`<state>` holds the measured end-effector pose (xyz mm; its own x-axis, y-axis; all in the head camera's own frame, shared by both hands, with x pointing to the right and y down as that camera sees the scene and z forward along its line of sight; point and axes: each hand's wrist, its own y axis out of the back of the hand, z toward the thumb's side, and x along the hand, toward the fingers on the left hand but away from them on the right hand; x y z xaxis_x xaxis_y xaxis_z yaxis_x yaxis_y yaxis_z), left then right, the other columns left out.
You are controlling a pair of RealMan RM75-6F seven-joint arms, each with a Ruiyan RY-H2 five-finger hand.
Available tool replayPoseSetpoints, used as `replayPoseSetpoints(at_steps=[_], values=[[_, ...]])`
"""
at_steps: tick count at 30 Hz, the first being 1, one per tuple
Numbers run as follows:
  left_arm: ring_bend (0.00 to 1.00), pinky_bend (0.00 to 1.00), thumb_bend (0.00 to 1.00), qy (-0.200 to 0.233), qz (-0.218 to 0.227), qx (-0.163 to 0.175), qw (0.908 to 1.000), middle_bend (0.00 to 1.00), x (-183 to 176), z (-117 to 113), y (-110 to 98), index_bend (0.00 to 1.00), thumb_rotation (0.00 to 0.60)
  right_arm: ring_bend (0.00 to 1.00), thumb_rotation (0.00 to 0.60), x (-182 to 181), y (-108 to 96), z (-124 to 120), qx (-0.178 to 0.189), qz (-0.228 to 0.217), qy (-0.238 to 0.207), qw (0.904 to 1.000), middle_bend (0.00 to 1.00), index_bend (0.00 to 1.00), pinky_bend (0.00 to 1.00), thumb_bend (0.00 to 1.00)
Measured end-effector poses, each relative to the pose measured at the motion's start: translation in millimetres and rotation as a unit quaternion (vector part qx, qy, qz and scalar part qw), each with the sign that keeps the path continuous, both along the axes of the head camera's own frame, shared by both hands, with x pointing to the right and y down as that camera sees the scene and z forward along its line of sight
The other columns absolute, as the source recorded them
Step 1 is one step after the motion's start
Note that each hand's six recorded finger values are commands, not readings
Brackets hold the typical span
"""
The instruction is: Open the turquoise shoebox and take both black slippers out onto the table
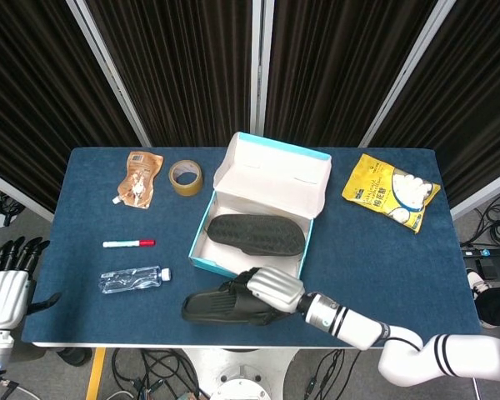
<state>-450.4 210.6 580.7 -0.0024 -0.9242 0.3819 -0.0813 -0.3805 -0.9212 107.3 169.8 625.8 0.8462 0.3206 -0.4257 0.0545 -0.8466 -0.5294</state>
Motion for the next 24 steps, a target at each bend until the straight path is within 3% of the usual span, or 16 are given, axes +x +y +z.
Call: replayPoseSetpoints(at_steps=[8,14,16,18,20,24], values=[[0.0,0.04,0.07,0.0,-0.001,-0.003,1.0,0.09,0.2,1.6,-0.6,0.12,0.6,0.29,0.6,-18.1,17.5,3.3,-0.01,-0.011,-0.017,0.9997,0.31,0.19,0.57,0.45],[0.0,0.04,0.07,0.002,0.003,-0.004,1.0,0.09,2.7,3.6,-2.7,0.12,0.6,0.25,0.6,-17.7,20.0,20.9,0.012,-0.019,0.009,0.9997,0.28,0.15,0.49,0.44],[0.0,0.04,0.07,0.002,0.004,-0.005,1.0,0.09,2.8,4.3,-2.9,0.12,0.6,0.17,0.6,-16.7,21.9,29.8,0.019,-0.023,0.023,0.9993,0.22,0.07,0.37,0.35],[0.0,0.04,0.07,0.001,0.002,-0.004,1.0,0.09,1.9,4.4,-3.5,0.12,0.6,0.03,0.6,-14.3,24.2,38.1,0.029,-0.033,0.039,0.9983,0.07,0.0,0.14,0.11],[0.0,0.04,0.07,0.0,0.001,-0.003,1.0,0.09,1.2,4.3,-3.3,0.12,0.6,0.0,0.6,-12.1,25.4,42.2,0.038,-0.04,0.051,0.9972,0.01,0.0,0.02,0.0],[0.0,0.04,0.07,0.0,0.002,-0.004,1.0,0.09,1.1,4.3,-2.2,0.12,0.6,0.0,0.6,-5.2,21.3,43.6,0.059,-0.044,0.068,0.995,0.0,0.0,0.0,0.0]])
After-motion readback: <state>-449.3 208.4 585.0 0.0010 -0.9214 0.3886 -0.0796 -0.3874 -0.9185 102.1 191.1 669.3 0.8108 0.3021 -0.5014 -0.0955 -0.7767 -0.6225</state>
